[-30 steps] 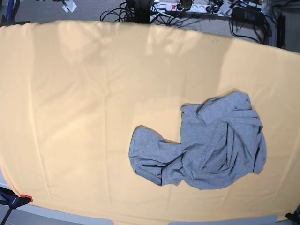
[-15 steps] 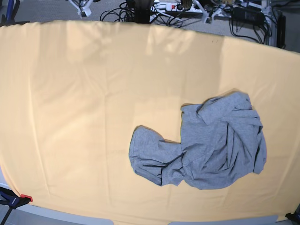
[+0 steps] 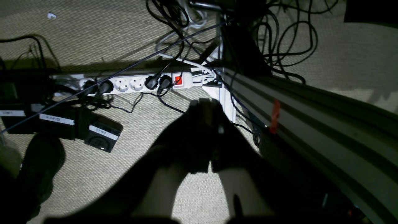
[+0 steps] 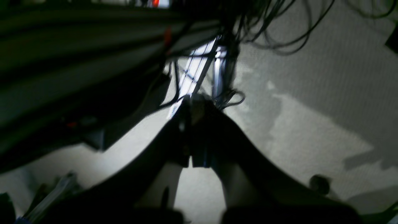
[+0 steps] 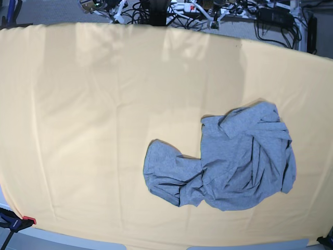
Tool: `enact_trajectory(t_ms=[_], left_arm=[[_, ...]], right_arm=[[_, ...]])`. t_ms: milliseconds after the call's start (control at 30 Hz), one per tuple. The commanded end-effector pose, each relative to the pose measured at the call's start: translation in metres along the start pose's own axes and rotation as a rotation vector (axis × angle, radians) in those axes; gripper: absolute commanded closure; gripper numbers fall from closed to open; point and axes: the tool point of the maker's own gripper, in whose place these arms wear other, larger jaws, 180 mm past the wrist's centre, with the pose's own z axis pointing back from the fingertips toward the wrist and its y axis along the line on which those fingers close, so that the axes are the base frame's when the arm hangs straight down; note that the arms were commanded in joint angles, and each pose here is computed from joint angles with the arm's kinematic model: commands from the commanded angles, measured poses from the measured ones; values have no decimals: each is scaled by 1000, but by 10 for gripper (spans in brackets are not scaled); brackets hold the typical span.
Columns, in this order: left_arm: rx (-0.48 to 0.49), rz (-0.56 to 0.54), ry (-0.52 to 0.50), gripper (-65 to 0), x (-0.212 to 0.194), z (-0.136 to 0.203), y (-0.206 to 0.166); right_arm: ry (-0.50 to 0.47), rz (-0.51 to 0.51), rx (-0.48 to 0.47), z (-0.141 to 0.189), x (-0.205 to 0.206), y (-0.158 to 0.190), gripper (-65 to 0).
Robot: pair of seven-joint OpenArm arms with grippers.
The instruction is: Layout the t-shirt on the table in an organized manner, then fold the t-shirt properly
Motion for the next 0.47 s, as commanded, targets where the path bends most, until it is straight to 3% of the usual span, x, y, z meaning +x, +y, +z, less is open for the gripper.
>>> enact_trajectory(t_ms=[0,433], left_arm=[[-9,-10,-15,0,4,0,-3],[-64,-118,22,0,-6,-4,-34]], right_arm=[[-1,13,-3,1,0,-2,0],[18,76,-18,1,-3,-4,0]])
